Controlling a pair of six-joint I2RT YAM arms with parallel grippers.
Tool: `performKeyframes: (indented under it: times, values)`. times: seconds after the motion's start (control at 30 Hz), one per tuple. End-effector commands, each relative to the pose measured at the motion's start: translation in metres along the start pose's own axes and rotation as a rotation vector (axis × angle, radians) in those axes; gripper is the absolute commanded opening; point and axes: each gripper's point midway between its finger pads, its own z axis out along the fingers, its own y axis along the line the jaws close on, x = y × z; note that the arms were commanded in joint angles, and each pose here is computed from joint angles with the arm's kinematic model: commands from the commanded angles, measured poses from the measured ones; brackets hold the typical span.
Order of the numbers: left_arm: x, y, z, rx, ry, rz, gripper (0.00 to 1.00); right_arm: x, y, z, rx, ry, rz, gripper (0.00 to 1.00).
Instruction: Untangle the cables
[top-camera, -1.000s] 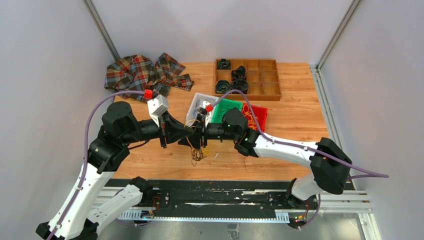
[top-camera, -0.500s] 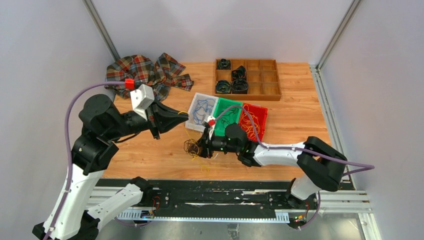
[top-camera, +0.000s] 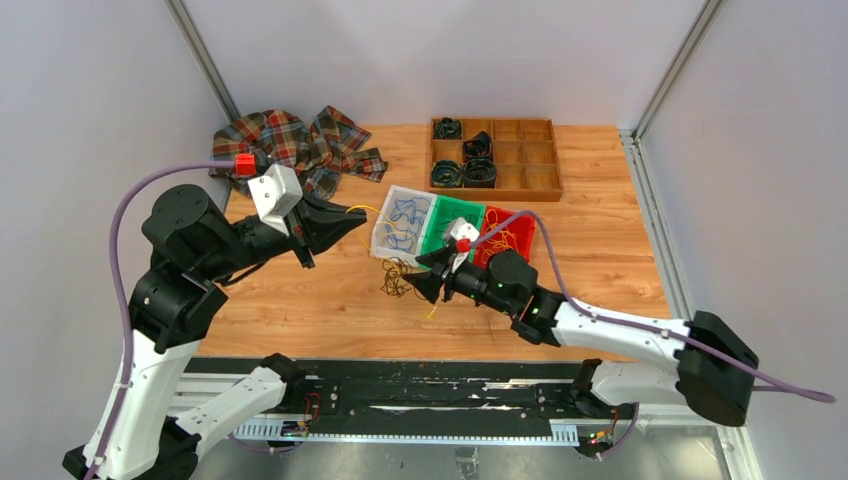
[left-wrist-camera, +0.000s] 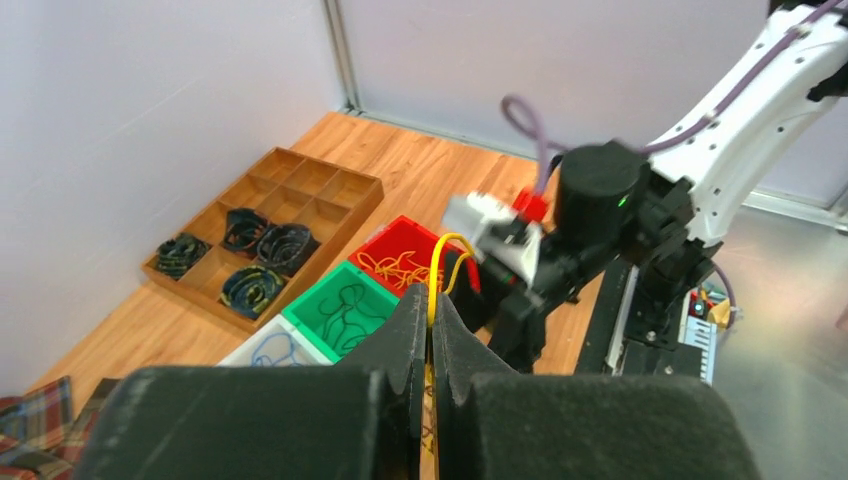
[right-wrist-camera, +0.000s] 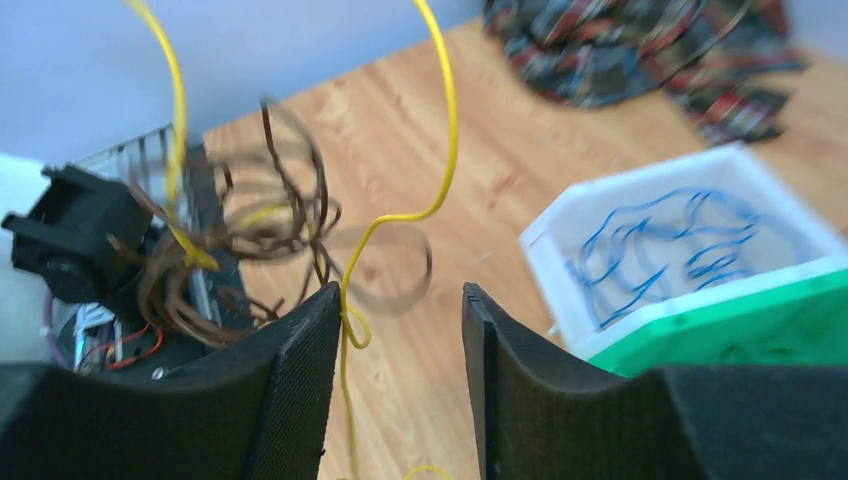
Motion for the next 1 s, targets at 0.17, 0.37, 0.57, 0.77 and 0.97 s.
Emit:
performKeyframes:
  times: [0.17, 0.37, 0.57, 0.77, 0.97]
  values:
    - [0.007, 0.006, 0.002, -0.022, 0.019, 0.033, 0.00, -0.071, -0.007, -0.024, 0.086, -0.068, -0.149, 0.53]
    - [0.010, 0.006, 0.001, -0.019, 0.029, 0.032, 0.00, -0.101, 0.023, -0.026, -0.056, -0.140, -0.121, 0.52]
    - [0.012, 0.005, 0.000, -0.018, 0.037, 0.031, 0.00, -0.130, 0.072, -0.018, -0.295, -0.208, -0.069, 0.53]
    - [0.011, 0.005, 0.001, -0.015, 0.032, 0.024, 0.01, -0.142, 0.091, -0.001, -0.385, -0.224, -0.083, 0.53]
    - [0.007, 0.004, 0.002, -0.012, 0.024, 0.026, 0.00, -0.139, 0.092, 0.017, -0.399, -0.200, -0.099, 0.47]
